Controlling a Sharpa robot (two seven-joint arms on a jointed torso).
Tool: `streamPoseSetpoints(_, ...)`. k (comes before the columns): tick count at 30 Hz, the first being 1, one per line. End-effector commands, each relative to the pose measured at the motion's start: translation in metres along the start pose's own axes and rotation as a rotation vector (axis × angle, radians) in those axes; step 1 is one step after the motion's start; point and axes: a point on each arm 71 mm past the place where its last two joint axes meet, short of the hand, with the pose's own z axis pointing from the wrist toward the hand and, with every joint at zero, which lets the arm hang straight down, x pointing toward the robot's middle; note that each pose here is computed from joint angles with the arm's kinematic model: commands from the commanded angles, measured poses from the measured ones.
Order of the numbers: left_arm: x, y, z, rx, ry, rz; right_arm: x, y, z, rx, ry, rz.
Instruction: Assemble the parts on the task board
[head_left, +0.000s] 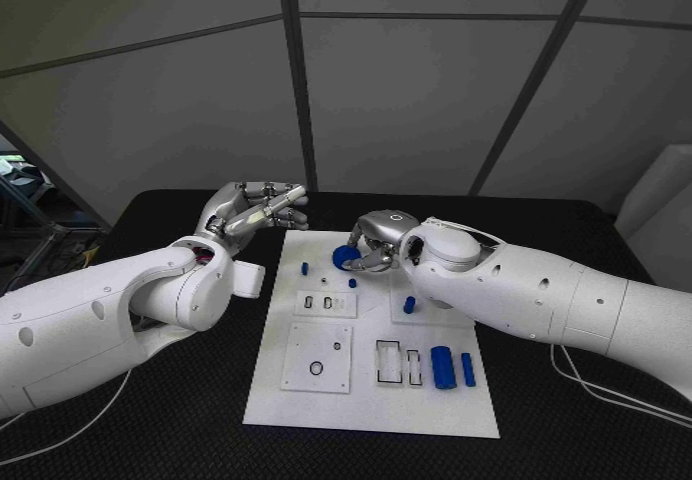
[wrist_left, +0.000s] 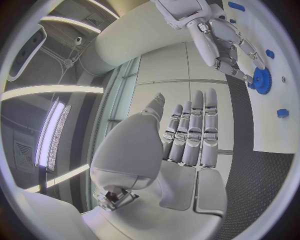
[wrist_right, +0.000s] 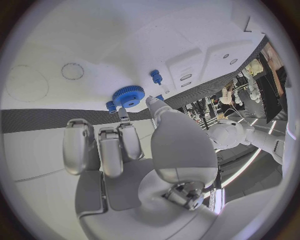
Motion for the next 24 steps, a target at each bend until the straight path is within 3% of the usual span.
streamPoseSetpoints(1,0.0005,-0.0012,0.0002,0.007,0.014,0.002,-0.009,-0.005,-0.006,-0.021,-0.102,0.066)
streamPoseSetpoints(6,-0.0018,-0.0012,-0.0001,0.007,0.010,0.004,-0.021,-0.023,-0.026,-0.063,-0.203,0.187)
streamPoseSetpoints(10,-0.0038,-0.0009,-0.0001,0.006,0.009,0.005,-0.025,-0.049,-0.048,-0.082,-0.190,0.334)
streamPoseSetpoints(16,-0.0056,0.0002,0.0007,0.002,0.011,0.004,-0.026,-0.098,-0.076,-0.022,-0.152,0.505)
streamPoseSetpoints(24,-0.0035,0.0011,0.0016,-0.001,0.029,0.011,-0.028,-0.148,-0.099,0.070,-0.157,0.542)
